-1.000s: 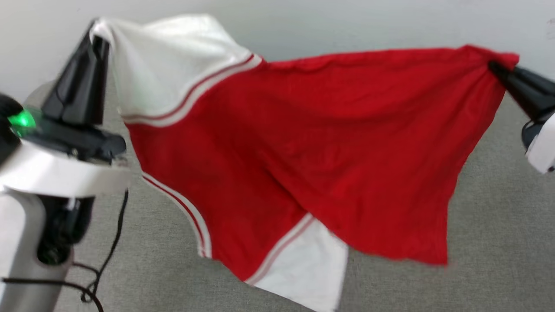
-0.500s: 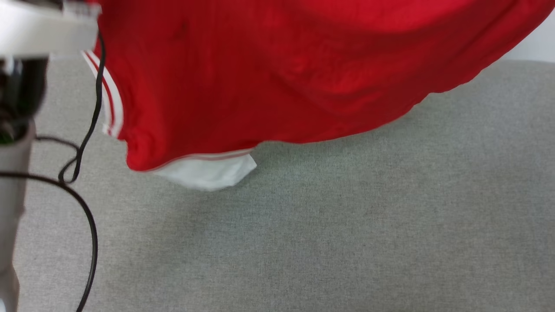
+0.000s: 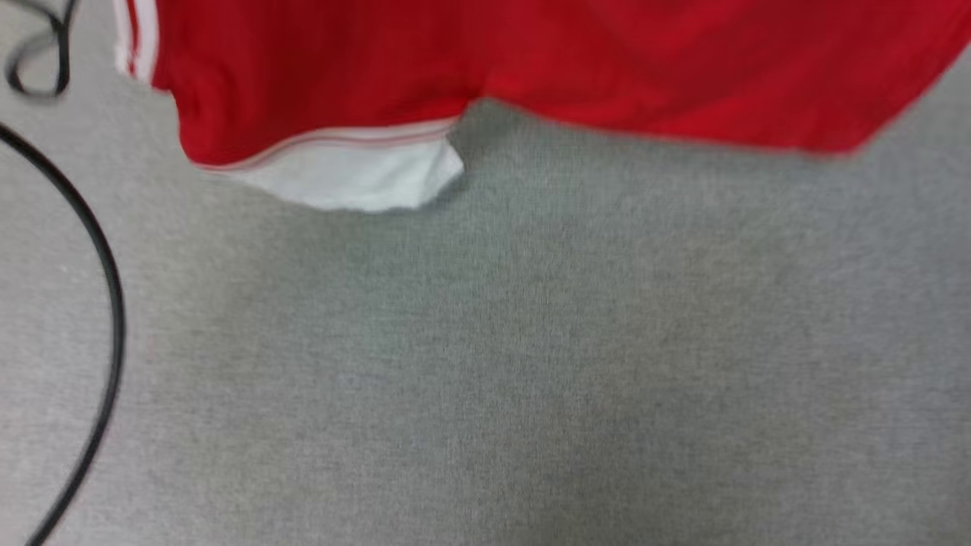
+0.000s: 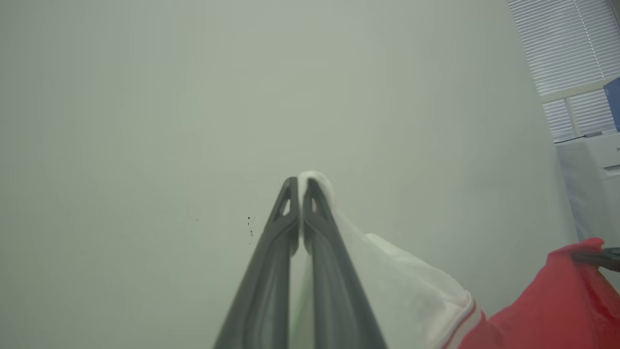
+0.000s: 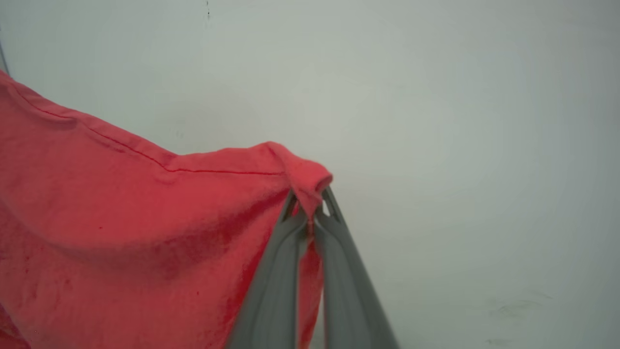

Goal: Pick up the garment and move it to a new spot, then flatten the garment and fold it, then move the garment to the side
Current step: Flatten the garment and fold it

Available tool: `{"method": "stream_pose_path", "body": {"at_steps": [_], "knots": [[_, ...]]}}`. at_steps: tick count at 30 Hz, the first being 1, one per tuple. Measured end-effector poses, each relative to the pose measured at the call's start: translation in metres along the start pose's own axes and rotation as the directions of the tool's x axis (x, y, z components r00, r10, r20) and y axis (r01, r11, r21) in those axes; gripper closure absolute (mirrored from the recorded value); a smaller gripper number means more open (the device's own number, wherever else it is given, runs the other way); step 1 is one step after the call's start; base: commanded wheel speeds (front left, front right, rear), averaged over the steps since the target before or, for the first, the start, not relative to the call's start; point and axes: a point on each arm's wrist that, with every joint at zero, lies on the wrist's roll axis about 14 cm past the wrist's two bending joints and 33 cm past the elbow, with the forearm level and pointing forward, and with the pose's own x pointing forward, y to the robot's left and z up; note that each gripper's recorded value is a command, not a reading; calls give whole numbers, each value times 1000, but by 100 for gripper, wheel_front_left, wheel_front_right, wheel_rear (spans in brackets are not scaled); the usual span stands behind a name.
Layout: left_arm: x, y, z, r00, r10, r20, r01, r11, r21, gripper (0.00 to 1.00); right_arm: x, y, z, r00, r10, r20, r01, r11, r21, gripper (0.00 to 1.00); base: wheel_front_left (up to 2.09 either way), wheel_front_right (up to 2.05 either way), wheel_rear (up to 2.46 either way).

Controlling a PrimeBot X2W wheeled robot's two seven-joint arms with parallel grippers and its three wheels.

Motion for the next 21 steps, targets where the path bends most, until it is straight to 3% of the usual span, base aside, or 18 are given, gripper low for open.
{"method": "stream_pose_path", "body": {"at_steps": [9,13,21], "knots": [[42,28,-62,999,32,-14,-32,999,-13,100,77,-17,-13,998,-41,36,40,999,19,100,0,0,0],[58,39,-68,999,48,15,-48,999,-19,100,102,-23,-12,996,-58,61,57,998,20,100,0,0,0],[57,52,-110,997,67,-32,-68,997,-38,100,135,-30,-32,996,-78,37,78,997,16,100,0,0,0]]}}
